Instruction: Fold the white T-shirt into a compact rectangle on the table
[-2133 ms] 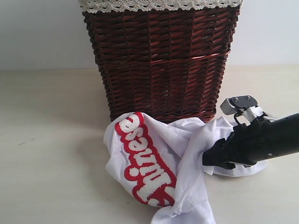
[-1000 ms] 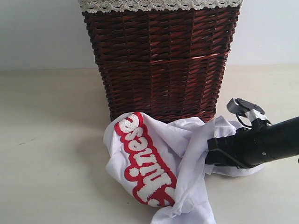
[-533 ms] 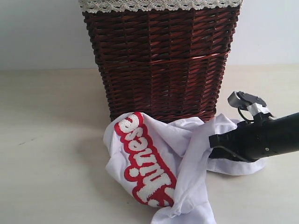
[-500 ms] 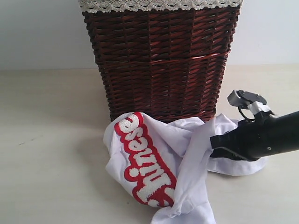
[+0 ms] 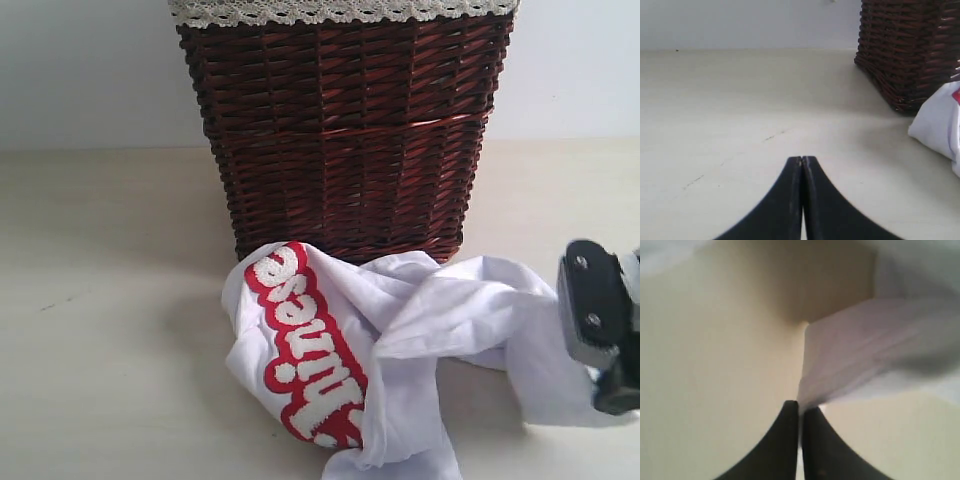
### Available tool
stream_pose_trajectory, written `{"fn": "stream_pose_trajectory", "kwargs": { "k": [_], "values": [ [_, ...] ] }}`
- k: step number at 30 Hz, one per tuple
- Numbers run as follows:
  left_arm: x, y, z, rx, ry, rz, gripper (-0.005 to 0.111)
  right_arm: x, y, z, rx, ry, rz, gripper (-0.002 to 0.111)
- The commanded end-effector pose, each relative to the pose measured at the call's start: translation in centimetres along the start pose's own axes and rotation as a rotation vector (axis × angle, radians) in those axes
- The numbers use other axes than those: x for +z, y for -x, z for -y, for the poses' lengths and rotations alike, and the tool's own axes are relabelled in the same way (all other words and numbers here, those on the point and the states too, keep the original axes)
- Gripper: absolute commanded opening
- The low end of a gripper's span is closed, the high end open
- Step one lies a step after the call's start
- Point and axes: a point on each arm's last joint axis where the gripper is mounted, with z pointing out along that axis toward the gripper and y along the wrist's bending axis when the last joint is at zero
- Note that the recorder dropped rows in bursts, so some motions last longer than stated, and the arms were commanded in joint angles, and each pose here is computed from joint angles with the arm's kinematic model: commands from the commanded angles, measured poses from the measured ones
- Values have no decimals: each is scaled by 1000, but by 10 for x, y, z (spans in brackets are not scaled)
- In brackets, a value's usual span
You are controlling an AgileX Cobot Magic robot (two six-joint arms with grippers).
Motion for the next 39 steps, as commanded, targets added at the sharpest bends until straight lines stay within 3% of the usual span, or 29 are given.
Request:
{"fn": "stream_pose_trajectory", "kwargs": {
  "k": [1,8,11,23,31,34,36,39],
  "values": [
    [0,1,1,-11,-9,16,0,-15,-33,-6,-222,47,-355,0],
    [0,1,1,-11,-9,16,0,-51,-67,-2,-249,-66,-807,0],
    [0,1,1,-11,-9,16,0,-65,-73,-3,-221,-134,-902,0],
    [0,1,1,-11,-9,16,0,-48,-56,-24,-281,88,-587,3],
    [0,1,1,-11,-9,16,0,-41,-52,-24,-273,130,-546,45],
    [0,1,1,-11,-9,16,0,-41,-52,-23,-294,136,-547,47],
    [0,1,1,-11,-9,16,0,-42,-52,-18,-311,71,-550,47],
    [0,1,1,-11,-9,16,0,-40,-38,2,-319,-207,-430,44]
  ]
}}
